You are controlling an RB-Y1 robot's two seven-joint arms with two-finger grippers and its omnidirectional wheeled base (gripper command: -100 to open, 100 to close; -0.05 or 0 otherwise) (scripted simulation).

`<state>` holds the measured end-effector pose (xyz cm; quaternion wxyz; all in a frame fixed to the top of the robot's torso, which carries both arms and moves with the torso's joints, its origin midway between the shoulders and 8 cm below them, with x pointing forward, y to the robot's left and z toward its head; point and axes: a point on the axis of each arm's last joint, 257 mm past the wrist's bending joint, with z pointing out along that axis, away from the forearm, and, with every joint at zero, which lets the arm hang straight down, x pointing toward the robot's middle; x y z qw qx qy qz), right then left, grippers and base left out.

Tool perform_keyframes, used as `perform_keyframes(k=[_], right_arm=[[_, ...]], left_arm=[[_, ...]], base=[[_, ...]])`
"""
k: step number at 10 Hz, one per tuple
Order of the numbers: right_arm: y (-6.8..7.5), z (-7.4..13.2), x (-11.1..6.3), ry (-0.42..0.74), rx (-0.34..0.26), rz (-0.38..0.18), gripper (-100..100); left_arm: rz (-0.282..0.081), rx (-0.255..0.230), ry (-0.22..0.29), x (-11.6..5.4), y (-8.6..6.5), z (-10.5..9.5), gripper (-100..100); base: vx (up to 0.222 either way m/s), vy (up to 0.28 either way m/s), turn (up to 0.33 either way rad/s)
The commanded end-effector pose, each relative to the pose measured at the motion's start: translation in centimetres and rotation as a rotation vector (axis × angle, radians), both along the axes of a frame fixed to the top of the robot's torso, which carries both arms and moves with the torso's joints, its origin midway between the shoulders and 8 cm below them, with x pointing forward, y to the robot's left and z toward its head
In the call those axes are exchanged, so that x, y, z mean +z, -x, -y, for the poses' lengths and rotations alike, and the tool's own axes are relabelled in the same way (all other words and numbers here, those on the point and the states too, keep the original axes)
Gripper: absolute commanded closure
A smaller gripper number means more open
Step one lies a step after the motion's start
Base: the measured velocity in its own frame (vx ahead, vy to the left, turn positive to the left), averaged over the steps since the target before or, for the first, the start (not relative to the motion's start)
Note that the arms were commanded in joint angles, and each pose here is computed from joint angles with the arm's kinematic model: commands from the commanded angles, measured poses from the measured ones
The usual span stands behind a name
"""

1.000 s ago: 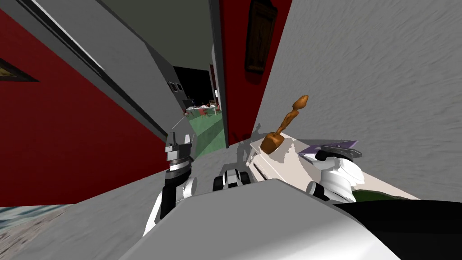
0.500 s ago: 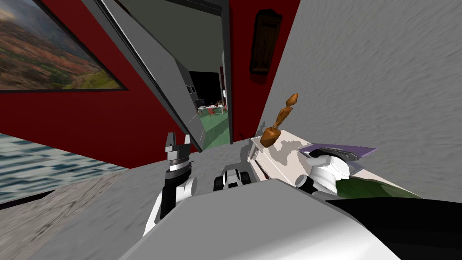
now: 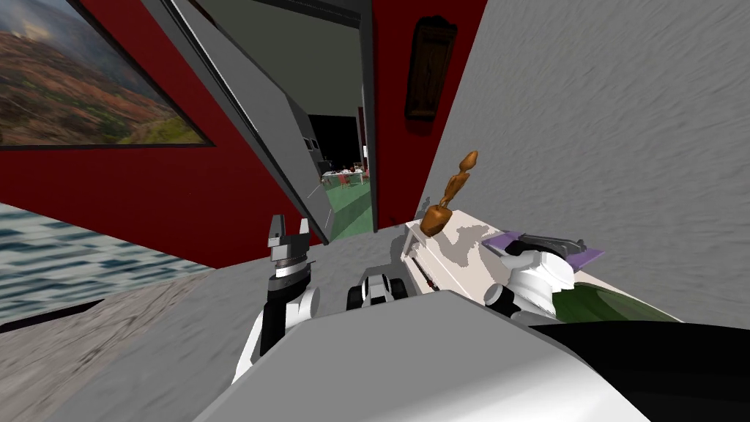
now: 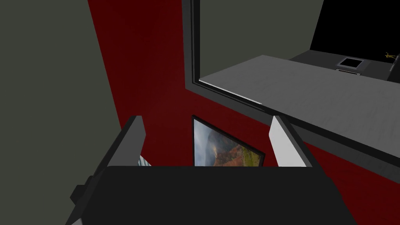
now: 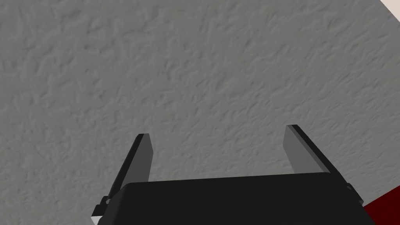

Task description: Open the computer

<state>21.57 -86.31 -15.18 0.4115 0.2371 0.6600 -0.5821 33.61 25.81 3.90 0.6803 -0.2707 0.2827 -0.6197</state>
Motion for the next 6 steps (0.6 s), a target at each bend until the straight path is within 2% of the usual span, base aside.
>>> perform_keyframes(k=[1,3,6], right_arm=[[-1.1,0.2,1.1,0.038,0.042,-0.041,-100],[-2.5,0.2,2.5,0.087,0.098,-0.096,-100],[-3.5,0.1,3.2,0.116,0.14,-0.126,-100]], left_arm=[[0.0,0.0,0.0,0.0,0.0,0.0,0],[0.0,0.0,0.0,0.0,0.0,0.0,0],[0.0,0.0,0.0,0.0,0.0,0.0,0]], base=[[-0.044,-0.023,0.011],[-0.048,-0.03,0.033],[-0.046,-0.026,0.021]])
